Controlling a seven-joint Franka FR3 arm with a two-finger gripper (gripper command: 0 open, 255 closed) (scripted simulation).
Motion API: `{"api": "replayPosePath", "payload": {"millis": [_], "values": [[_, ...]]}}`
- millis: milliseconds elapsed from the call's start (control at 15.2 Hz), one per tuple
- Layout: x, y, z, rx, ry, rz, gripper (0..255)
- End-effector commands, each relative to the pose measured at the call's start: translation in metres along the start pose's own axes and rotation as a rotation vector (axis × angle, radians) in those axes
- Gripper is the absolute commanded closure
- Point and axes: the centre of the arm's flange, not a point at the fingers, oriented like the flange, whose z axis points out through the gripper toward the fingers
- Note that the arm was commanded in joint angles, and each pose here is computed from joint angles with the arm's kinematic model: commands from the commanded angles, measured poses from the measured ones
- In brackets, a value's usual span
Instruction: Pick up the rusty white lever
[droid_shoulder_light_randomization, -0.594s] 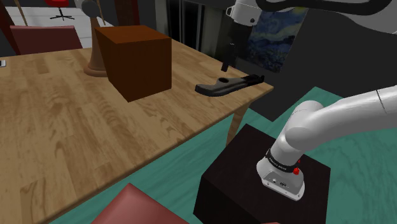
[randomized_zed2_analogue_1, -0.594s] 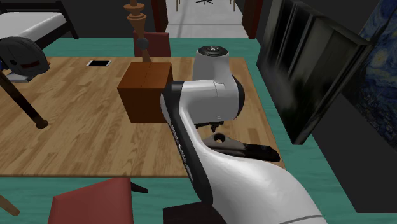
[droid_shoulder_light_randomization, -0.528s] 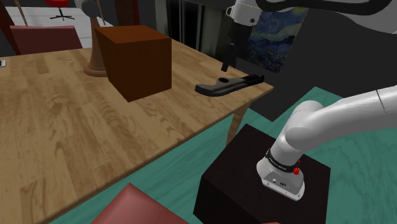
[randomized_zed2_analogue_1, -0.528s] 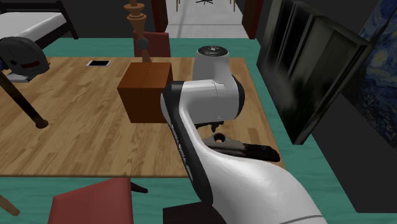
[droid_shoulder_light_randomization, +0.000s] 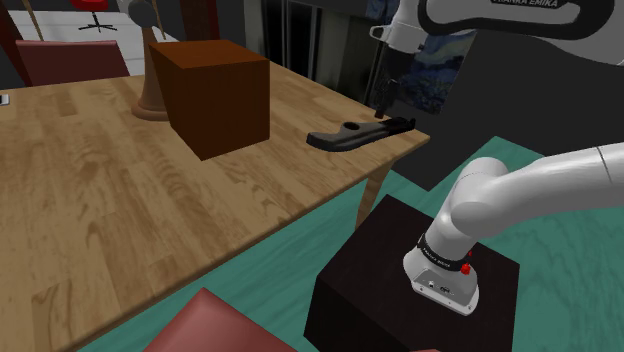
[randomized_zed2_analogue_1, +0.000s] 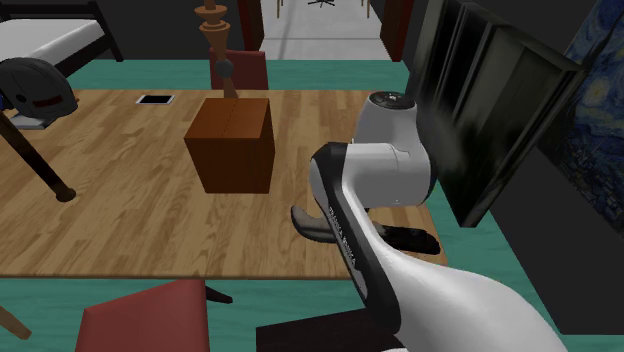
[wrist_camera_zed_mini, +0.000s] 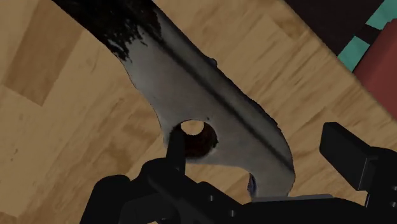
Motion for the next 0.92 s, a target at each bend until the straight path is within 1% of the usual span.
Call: {"api": "replayPosePath", "payload": {"millis": [0, 330, 858], "values": [[-0.015, 0.020, 0.009, 0.001, 0.000, -0.124, 0], [-0.038, 0.078, 0.026, 0.006, 0.000, -0.397, 0], [-0.042, 0.078, 0.066, 0.006, 0.000, -0.397, 0]]}}
